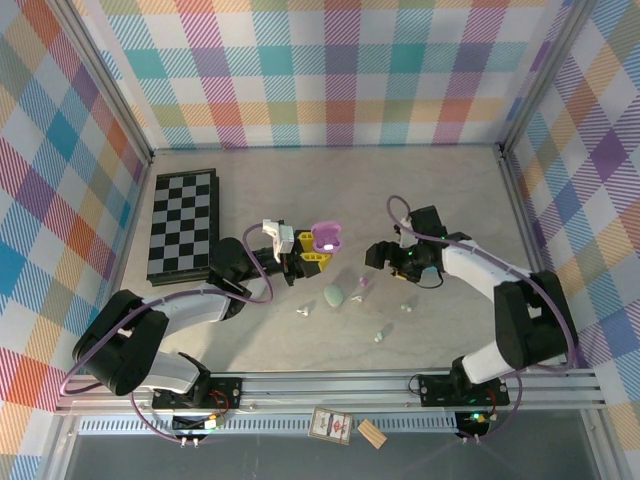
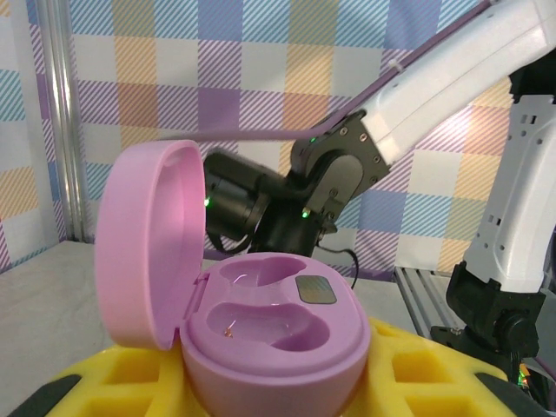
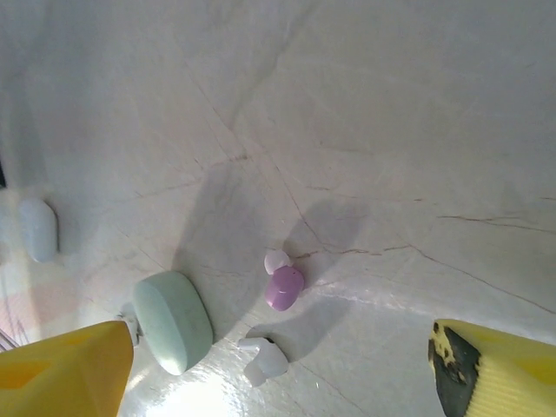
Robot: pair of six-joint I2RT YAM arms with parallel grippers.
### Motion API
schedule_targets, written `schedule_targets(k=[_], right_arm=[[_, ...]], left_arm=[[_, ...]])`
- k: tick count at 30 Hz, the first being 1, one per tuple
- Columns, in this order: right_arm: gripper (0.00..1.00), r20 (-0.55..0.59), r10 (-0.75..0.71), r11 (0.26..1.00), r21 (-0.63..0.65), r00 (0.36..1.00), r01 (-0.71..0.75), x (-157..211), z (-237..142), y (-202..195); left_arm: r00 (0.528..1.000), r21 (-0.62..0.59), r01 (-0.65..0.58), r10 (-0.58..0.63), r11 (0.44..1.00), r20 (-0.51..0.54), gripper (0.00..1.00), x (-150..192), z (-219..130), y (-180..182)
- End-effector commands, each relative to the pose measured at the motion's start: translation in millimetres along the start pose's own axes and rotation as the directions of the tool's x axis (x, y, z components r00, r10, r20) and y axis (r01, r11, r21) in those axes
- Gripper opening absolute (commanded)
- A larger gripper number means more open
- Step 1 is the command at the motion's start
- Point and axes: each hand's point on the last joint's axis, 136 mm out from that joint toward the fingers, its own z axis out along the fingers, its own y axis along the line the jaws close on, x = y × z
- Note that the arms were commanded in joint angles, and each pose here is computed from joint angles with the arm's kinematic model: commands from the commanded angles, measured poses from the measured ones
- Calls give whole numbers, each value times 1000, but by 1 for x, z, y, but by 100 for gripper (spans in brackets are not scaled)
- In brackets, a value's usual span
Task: Insert the wireless bluetooth earbuds into the charging case
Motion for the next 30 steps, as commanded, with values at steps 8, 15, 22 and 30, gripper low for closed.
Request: schedule_targets(k=[8,15,22,30], right_arm=[[87,-67,-167,985,-42,984,164,-14,44,42],[85,-112,-151,988,-40,982,148,-9,63,33],[82,-146,-139,989,-60,980,131,16,59,27],[79,-162,-135,989,-79,978,123,41,52,24]], left_arm=[[999,16,-45,45,999,17,32,-13,-4,-5],[999,10,-46,46,999,7,32,-13,-6,-7],[998,2,-57,57,998,-12,32,-11,-7,-7],[998,5,-54,54,999,-11,32,-11,-6,-6]])
